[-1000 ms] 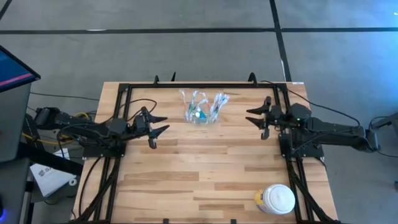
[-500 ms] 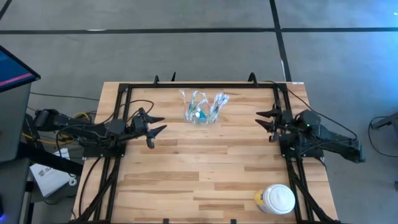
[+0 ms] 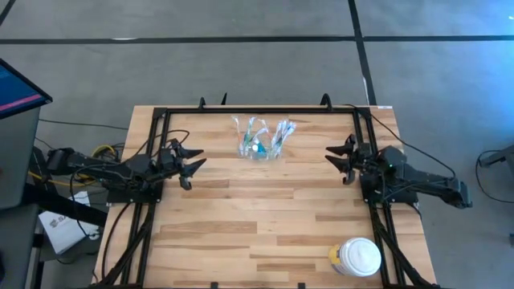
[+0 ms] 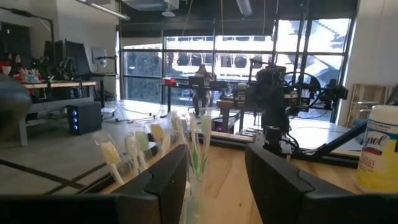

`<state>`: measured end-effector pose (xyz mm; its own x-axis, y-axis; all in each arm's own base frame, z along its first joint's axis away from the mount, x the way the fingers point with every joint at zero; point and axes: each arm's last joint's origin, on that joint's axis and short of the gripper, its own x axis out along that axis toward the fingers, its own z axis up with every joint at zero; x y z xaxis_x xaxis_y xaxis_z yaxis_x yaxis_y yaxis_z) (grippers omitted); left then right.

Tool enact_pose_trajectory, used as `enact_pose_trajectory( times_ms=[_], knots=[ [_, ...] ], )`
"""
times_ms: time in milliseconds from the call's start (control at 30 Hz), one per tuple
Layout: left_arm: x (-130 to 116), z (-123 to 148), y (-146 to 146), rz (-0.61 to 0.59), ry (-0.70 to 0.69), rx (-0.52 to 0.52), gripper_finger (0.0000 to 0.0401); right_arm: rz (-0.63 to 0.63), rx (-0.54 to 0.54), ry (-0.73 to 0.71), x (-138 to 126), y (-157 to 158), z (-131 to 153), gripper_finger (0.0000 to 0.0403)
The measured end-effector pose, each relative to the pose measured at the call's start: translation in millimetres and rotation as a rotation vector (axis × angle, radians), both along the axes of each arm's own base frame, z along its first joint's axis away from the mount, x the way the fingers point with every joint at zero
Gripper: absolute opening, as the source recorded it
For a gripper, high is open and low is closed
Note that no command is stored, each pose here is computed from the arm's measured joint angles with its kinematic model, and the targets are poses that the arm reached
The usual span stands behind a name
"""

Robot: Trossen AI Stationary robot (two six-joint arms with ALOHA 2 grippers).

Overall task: Pick & Place toothbrushing station
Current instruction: Return to Home Position

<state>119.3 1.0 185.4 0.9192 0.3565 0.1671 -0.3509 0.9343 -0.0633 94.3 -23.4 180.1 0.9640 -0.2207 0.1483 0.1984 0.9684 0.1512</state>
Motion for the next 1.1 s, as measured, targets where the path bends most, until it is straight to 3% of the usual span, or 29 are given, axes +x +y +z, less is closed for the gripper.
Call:
enact_pose_trajectory(
  times_ms=[400, 567, 733, 1100],
  knots=[
    [-2, 6, -2, -0.086, -0.065, 0.017, 0.0158, 0.035, -0.012, -0.026, 3, 18, 3, 0.0141],
    [-5, 7, -2, -0.074, -0.072, 0.024, 0.0158, 0.035, -0.040, -0.010, 4, 25, 3, 0.0144],
    [-8, 1, 2, 0.045, -0.020, -0.031, 0.0158, -0.017, -0.021, -0.002, 3, 28, 2, 0.0145],
    [-25, 7, 1, -0.004, -0.102, -0.025, 0.0158, -0.003, -0.030, 0.023, 3, 34, 0, 0.0144]
  ],
)
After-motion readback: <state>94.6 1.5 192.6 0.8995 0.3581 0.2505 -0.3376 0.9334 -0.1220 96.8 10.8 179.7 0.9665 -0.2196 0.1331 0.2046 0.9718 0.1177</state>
